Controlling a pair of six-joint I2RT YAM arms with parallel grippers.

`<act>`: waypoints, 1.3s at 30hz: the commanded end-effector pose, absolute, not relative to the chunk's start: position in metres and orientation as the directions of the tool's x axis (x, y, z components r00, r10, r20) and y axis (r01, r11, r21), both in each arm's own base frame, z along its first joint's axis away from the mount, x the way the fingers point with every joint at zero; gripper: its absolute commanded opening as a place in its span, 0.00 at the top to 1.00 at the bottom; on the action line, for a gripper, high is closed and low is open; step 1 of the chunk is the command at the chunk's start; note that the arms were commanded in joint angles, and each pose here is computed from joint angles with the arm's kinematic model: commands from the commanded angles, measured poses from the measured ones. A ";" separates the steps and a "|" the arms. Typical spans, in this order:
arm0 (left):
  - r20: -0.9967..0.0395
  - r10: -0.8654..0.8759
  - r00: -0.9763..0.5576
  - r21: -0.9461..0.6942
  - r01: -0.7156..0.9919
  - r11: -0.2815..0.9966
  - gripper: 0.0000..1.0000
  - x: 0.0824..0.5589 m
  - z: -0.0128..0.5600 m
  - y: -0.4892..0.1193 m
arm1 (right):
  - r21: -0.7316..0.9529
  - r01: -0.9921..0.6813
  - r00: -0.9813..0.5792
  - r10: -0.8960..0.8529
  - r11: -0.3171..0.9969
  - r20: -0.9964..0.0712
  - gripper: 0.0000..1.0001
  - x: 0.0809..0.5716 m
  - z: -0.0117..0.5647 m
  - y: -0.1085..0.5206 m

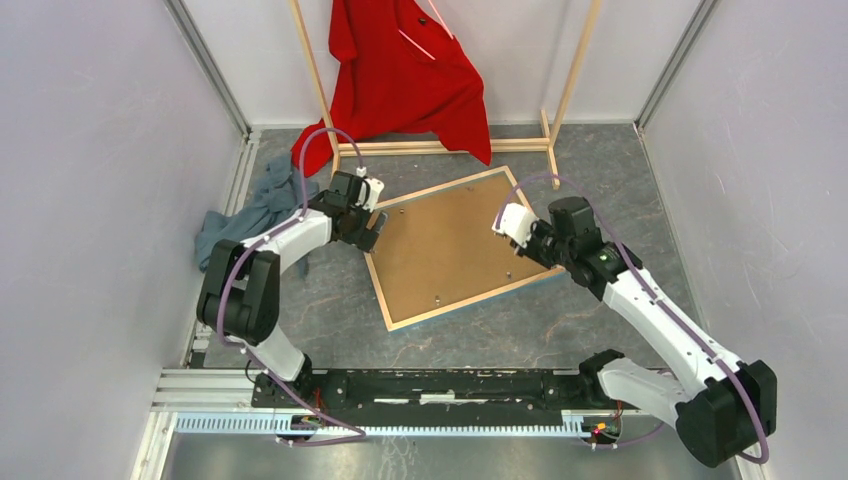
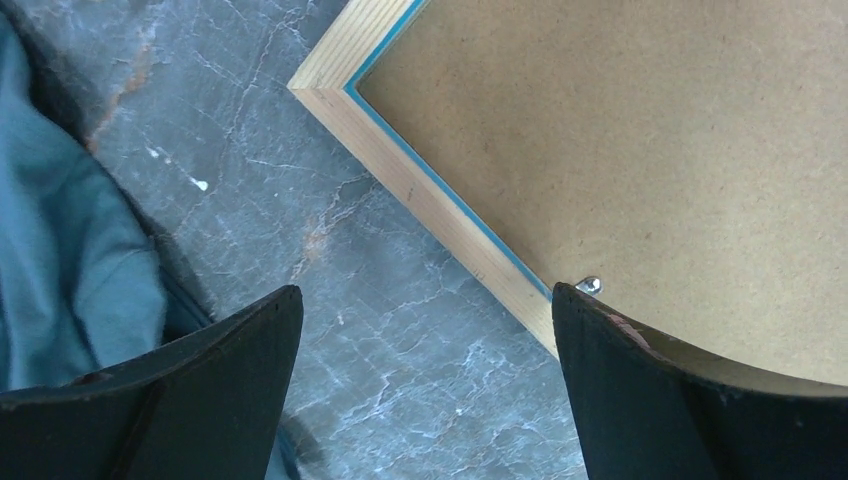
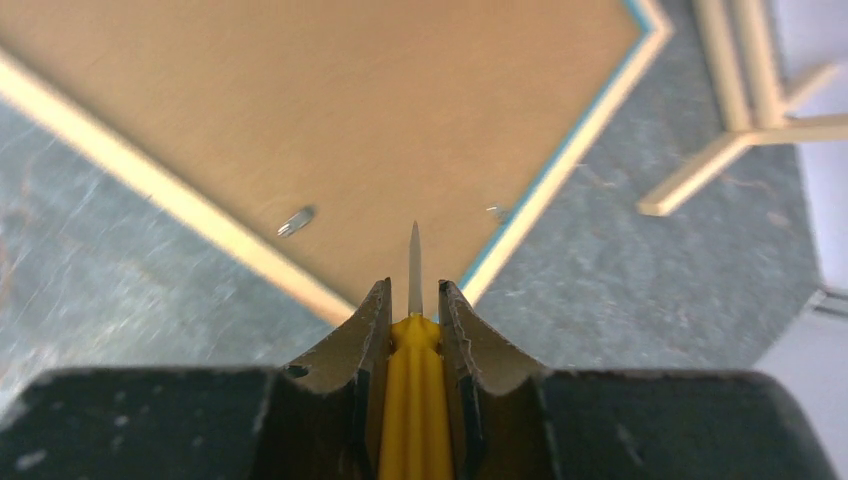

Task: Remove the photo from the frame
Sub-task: Adjust the photo frame at the center of the board.

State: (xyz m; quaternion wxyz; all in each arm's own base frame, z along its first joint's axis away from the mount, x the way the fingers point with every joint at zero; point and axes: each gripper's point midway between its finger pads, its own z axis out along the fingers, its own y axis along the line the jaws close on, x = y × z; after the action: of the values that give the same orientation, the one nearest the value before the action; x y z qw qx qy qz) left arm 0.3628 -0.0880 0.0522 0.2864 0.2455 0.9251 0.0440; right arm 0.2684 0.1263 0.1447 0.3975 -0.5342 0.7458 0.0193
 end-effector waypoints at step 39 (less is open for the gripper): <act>-0.583 0.015 -0.812 -0.459 0.344 0.819 0.00 0.465 0.050 -0.188 | -0.475 -0.195 -0.407 -0.511 0.858 -0.757 1.00 0.355 0.154 0.033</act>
State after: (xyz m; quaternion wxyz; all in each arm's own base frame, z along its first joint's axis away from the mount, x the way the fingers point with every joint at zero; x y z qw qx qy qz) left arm 0.4640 -0.1749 0.0416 0.2939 0.1007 0.9127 -0.2655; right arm 0.3424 0.0520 0.1383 0.4795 -0.2782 0.8225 -0.1270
